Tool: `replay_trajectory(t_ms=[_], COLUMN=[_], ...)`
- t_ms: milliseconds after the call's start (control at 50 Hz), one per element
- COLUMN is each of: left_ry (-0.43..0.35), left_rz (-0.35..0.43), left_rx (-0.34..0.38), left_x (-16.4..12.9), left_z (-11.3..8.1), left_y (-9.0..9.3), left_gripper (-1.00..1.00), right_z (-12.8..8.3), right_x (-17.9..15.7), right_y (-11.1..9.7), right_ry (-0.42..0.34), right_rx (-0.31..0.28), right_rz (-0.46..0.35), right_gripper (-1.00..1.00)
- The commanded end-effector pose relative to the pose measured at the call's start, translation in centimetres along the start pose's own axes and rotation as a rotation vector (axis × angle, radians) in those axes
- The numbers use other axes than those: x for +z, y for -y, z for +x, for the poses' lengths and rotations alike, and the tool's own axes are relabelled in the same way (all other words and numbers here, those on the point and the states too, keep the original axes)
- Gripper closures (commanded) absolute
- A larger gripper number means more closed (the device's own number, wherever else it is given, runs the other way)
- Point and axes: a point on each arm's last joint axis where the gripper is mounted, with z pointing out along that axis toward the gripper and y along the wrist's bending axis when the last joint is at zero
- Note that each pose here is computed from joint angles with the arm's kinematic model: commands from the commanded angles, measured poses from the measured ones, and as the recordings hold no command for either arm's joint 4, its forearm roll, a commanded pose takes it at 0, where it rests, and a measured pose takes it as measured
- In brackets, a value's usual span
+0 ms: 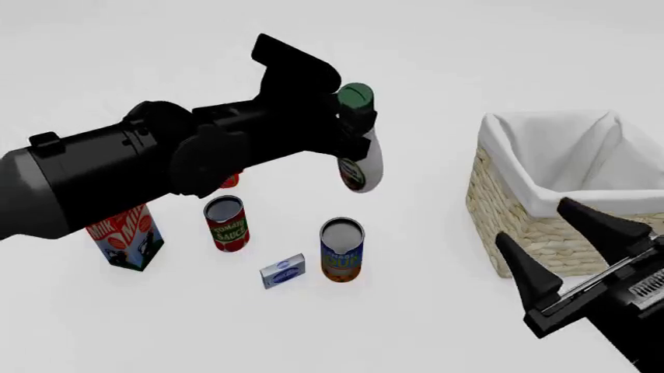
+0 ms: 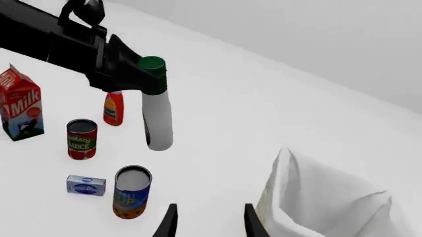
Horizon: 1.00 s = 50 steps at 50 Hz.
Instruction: Pick the salad dressing and place it in the basket.
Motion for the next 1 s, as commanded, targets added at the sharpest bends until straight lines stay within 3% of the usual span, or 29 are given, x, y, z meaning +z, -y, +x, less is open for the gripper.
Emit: replay_trajectory(t_ms=[20,360,640,1000], left_ry=[0.005,0.006,0.004,0.005], left_rz=[0.023,0.038,0.054,0.075], left_rx=[0.032,0.021,0.009,-0.001], left_x=[-0.1,-0.6,-0.8,-1.2], left_z=[-0.2,-0.5,-0.5,-0.7], left_y=[0.9,1.4,2.0,2.7], left_gripper=[1.0,1.0,1.0,1.0], right_z=[-2.4,-4.4,-5.1,-5.5], right_x=[2.2,4.7,5.9,6.6], right_y=[-0.4,-1.7,-3.1,-3.5], right_ry=[0.032,0.113,0.157,0.195], right_rx=[-0.046,-0.109,-0.126,-0.124], right_rz=[-0.068,-0.151,-0.209,-0.216], right_gripper=[-1.0,-1.0,-1.0,-1.0])
